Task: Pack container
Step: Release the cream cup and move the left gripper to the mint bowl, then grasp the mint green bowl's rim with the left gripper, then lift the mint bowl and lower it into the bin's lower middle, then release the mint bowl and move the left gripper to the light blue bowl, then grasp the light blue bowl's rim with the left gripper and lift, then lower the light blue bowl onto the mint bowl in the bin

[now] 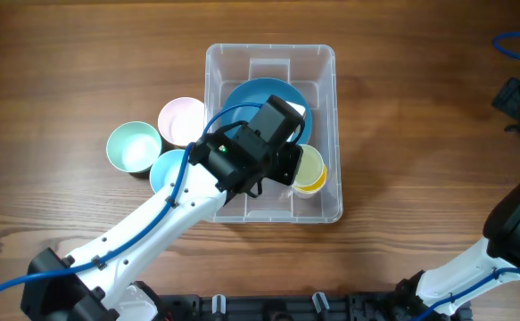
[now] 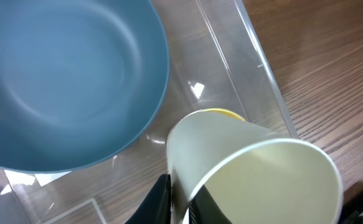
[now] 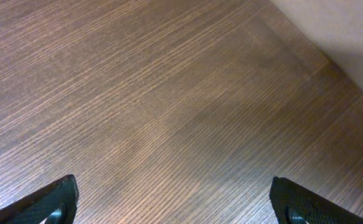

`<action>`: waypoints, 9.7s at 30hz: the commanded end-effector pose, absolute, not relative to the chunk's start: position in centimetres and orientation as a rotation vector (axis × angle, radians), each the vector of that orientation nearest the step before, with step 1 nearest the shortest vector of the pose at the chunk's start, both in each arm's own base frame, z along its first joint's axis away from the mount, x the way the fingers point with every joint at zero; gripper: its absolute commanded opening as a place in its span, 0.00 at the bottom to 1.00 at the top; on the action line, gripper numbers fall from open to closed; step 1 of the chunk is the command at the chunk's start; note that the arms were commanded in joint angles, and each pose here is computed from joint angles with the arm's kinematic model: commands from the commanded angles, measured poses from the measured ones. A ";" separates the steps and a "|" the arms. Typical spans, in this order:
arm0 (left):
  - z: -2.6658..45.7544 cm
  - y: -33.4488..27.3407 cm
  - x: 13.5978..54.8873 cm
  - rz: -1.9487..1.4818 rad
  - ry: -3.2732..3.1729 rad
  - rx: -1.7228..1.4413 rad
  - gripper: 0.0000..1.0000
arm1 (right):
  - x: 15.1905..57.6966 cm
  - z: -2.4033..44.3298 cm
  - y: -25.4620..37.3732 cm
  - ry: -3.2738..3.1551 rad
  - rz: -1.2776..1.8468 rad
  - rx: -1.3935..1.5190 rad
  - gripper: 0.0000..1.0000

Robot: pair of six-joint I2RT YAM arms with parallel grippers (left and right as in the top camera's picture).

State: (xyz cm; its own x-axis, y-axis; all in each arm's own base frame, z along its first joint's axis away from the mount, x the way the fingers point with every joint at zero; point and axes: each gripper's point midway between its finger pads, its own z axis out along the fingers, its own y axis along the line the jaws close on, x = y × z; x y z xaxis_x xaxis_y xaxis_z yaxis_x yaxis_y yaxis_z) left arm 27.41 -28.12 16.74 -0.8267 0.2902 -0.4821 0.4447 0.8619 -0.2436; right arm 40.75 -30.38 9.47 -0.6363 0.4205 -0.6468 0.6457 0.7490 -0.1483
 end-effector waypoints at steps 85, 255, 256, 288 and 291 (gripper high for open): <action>6.5 7.9 28.0 -0.395 2.700 -1.260 0.74 | 40.8 9.9 -30.7 2.339 -0.509 0.794 1.00; -0.2 -1.3 24.8 -0.405 2.979 -0.887 0.06 | 40.8 9.8 -30.7 2.340 -0.509 0.794 1.00; -0.2 -1.3 24.8 -0.404 2.979 -0.887 0.04 | 40.8 9.8 -30.7 2.340 -0.509 0.794 1.00; 18.0 -15.1 26.3 -0.494 2.721 -0.106 0.05 | 40.8 9.9 -30.7 2.339 -0.509 0.794 1.00; 16.5 -16.6 25.7 -0.481 2.785 -0.060 0.06 | 40.8 9.8 -30.7 2.340 -0.509 0.794 1.00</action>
State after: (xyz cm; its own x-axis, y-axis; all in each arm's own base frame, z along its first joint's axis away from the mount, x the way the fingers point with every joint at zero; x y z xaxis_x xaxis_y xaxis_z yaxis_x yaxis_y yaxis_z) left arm 26.20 -14.93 17.83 -0.9298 -0.1201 -0.3478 0.0063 0.9399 -0.3414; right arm 40.75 -30.38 9.47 -0.6365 0.4202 -0.6467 0.6455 0.7492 -0.1485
